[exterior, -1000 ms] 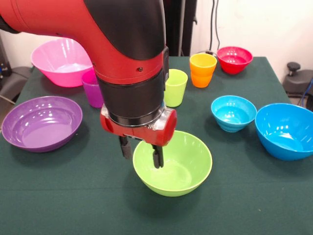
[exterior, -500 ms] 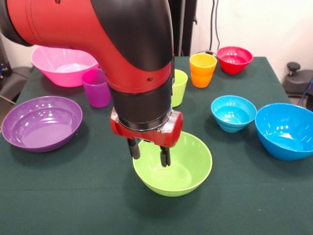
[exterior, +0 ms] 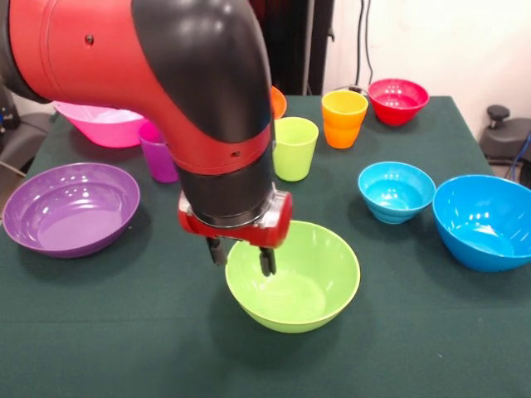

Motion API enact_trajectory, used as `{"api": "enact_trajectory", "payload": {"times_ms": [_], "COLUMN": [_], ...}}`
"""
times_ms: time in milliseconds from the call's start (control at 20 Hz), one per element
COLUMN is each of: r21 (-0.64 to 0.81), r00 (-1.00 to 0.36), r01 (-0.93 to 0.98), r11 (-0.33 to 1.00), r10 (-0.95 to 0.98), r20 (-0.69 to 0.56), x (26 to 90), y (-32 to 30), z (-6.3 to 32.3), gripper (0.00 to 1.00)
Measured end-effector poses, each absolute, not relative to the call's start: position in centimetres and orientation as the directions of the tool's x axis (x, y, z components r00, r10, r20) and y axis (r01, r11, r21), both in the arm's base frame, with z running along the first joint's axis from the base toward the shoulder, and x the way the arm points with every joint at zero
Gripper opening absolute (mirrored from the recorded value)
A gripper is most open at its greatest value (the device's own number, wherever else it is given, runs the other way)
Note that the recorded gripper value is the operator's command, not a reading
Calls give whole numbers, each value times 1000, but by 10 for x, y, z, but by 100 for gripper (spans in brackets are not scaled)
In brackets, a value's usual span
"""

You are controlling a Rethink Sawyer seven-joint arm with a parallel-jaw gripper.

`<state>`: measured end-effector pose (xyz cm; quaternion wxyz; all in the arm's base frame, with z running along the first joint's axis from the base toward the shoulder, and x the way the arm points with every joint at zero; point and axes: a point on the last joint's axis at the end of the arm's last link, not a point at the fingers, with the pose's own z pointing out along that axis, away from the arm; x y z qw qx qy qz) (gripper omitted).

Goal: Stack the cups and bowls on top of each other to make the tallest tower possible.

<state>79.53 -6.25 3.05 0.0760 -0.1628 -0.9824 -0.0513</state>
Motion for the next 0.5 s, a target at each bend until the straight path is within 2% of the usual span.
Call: {"api": "enact_trajectory", "payload": {"times_ms": [500], "r21": [75], "r00": [-933], "r01": [330], "r11": [941], "r10": [313], "r20": [178], "x": [772], "y": [-95], "z": [26], "gripper": [100]}}
